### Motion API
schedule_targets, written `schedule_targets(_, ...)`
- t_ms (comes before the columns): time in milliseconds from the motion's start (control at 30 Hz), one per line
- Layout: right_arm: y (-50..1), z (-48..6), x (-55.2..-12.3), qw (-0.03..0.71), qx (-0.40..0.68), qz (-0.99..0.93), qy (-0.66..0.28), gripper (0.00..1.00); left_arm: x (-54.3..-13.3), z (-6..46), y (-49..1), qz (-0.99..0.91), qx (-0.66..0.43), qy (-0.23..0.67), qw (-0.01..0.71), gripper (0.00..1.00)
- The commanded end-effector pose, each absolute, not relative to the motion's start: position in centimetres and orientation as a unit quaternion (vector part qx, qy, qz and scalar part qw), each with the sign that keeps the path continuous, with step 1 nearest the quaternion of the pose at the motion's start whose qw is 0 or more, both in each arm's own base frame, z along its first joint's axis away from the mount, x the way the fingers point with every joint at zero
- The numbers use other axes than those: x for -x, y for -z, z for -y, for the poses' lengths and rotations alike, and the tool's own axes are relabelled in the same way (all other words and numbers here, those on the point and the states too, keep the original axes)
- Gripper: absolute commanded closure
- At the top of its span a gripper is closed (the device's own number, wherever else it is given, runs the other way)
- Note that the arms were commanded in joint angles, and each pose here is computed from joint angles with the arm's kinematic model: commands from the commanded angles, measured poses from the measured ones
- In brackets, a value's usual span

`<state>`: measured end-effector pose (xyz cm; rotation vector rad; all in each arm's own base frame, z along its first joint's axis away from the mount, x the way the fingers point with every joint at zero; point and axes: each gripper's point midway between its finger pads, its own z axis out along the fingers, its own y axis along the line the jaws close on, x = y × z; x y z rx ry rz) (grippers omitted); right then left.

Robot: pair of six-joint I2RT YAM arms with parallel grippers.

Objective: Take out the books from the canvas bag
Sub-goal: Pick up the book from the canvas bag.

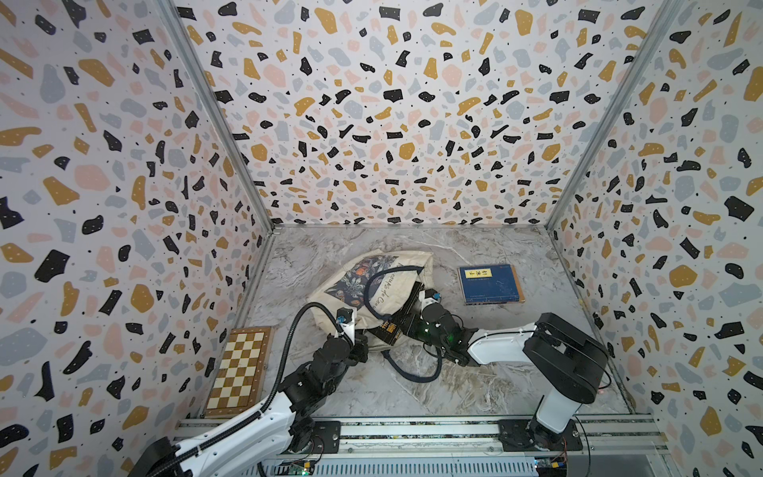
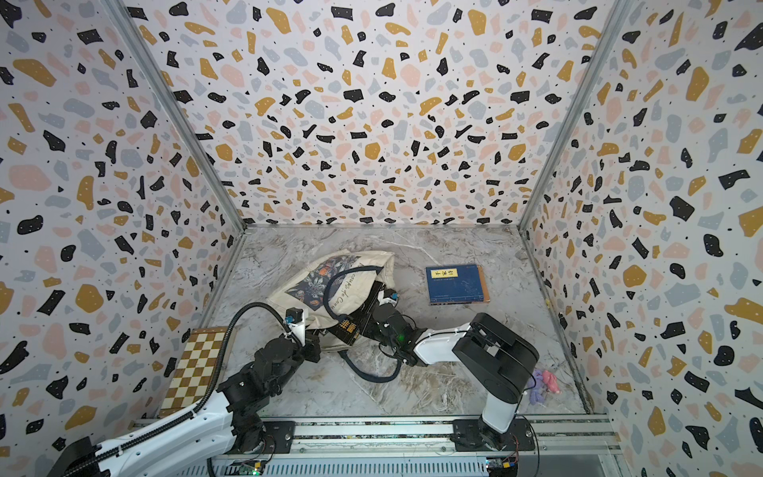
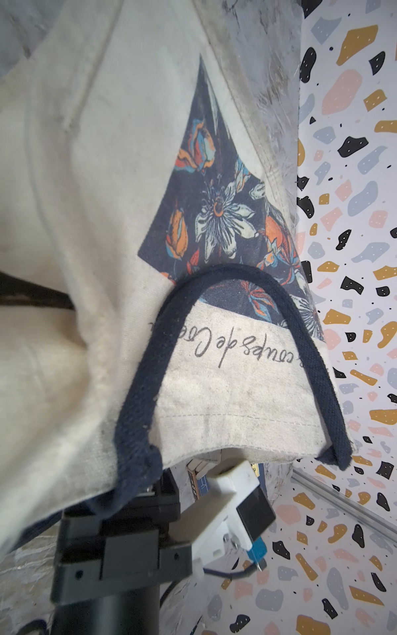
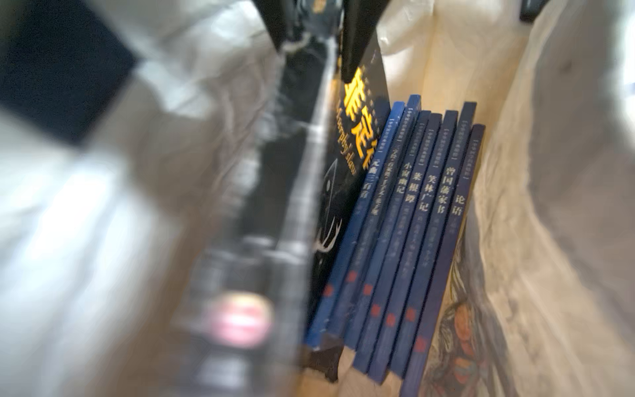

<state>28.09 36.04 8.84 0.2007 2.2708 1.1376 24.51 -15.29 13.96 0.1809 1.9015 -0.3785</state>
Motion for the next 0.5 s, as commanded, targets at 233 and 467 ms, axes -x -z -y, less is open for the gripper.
schedule_targets(233, -14.7, -32.3, -26.2, 0.367, -0.028, -0.819, -0.441, 0.97, -25.6, 14.2, -16.2, -0.791, -0.025, 0.151, 0.593, 1.00)
schedule_targets(467, -17.2, -28.0, -24.5, 0.395, -0.033, -0.807, -0.439, 1.00, -25.7, 13.3, -16.2, -0.794, -0.005, 0.136, 0.592, 1.00)
